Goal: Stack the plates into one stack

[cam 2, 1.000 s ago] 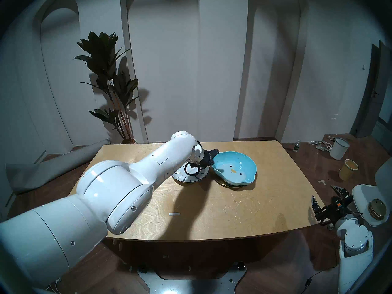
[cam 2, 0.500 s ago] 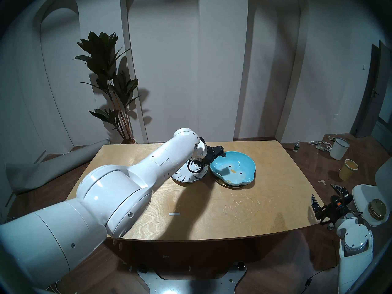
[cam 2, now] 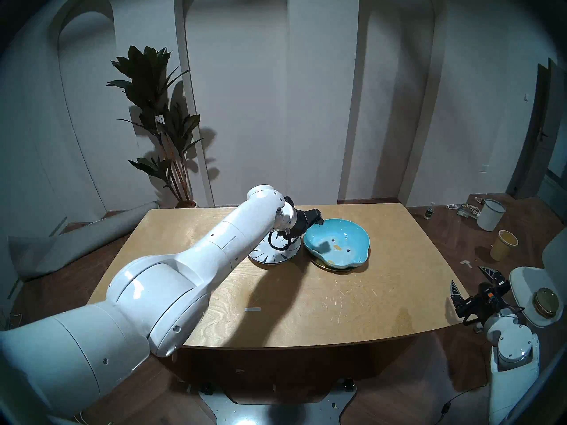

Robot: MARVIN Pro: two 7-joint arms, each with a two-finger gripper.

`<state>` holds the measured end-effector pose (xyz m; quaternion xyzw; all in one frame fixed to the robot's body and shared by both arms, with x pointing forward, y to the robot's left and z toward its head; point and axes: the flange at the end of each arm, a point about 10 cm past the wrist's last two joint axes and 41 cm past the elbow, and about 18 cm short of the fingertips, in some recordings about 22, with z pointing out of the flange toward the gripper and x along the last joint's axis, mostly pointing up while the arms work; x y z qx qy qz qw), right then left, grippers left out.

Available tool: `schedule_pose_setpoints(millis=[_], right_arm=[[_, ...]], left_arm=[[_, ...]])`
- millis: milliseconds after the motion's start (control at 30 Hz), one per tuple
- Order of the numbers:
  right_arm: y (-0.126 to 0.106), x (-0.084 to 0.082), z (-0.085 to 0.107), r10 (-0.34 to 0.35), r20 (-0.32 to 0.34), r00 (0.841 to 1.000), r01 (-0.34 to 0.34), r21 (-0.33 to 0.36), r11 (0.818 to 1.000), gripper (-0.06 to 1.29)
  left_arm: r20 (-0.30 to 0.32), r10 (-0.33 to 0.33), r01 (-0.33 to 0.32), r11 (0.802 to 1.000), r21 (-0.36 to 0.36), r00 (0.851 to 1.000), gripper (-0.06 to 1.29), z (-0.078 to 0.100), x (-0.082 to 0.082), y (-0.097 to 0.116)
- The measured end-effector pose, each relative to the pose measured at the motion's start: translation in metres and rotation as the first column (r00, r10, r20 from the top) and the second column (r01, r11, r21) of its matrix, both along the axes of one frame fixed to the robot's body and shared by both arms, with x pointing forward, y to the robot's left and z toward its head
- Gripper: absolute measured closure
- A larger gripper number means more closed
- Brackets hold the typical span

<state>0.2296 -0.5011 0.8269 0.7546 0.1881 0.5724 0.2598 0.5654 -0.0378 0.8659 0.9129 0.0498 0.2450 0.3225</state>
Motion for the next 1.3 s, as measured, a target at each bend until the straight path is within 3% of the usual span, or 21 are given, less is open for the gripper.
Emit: schedule_pose_setpoints(millis=[167,267,400,500,700,800,933,1133,1300], right_arm=[[0.0,0.001,-0.001,0.0,0.0,1.0,0.0,0.002,1.0,0.0],[0.0,0.001,-0.001,0.0,0.001,1.0,0.0,0.003,1.0,0.0],[0.002,0.004,-0.003,0.006,0.001,1.0,-0.006,0.008,1.0,0.0],[0.006,0.007,-0.005,0.016,0.001,1.0,-0.016,0.014,1.0,0.0],[0.014,0.015,-0.006,0.039,0.005,0.999,-0.039,0.023,0.999,0.0],[0.019,0.022,-0.005,0.055,0.015,0.998,-0.055,0.028,0.998,0.0],[0.025,0.031,-0.003,0.075,0.027,0.997,-0.076,0.029,0.997,0.0],[0.042,0.053,0.008,0.136,0.056,0.989,-0.137,0.025,0.99,0.0],[0.061,0.07,0.017,0.201,0.069,0.977,-0.203,0.029,0.979,0.0]], left_arm=[[0.037,-0.003,0.005,0.999,-0.051,0.999,0.01,0.017,0.003,0.004],[0.086,0.032,-0.024,0.996,-0.091,0.996,0.01,0.032,0.01,0.01],[0.163,0.11,-0.086,0.985,-0.15,0.981,0.01,0.054,0.02,0.023],[0.223,0.167,-0.129,0.976,-0.176,0.96,0.01,0.068,0.027,0.036],[0.337,0.268,-0.211,0.958,-0.195,0.903,0.01,0.086,0.036,0.065],[0.391,0.321,-0.265,0.945,-0.19,0.863,0.01,0.084,0.038,0.085],[0.435,0.368,-0.318,0.93,-0.184,0.822,0.01,0.079,0.04,0.105],[0.511,0.44,-0.407,0.895,-0.183,0.738,0.01,0.072,0.043,0.143],[0.581,0.488,-0.466,0.862,-0.201,0.652,0.01,0.078,0.047,0.174]])
